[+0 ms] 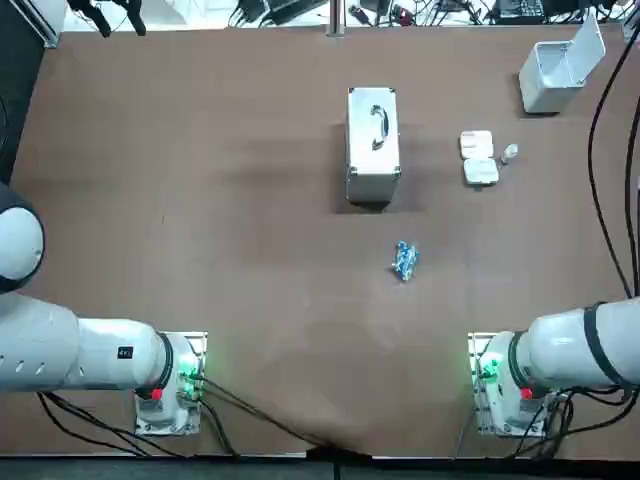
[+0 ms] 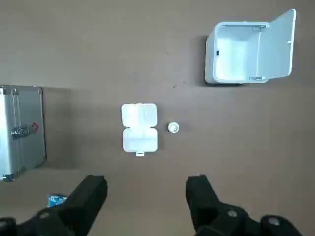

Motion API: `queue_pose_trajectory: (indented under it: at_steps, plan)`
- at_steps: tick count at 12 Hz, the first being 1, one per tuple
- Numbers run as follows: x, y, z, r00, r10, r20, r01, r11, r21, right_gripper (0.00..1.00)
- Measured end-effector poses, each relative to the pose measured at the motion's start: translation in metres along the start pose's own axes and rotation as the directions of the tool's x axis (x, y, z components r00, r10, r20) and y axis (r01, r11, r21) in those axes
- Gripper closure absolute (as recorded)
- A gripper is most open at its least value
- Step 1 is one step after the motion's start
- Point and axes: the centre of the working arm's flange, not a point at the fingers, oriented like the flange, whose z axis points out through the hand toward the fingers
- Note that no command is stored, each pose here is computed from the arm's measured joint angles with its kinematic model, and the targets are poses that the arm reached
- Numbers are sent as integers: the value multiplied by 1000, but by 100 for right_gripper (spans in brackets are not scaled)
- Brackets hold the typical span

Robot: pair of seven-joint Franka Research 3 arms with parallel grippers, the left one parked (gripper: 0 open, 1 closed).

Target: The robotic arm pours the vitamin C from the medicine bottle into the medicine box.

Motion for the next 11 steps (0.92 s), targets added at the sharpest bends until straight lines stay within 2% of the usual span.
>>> queue_pose_trajectory:
  at_steps: [11]
  plan:
    - [-1,2,14,1000,0,30,0,1000,2,0]
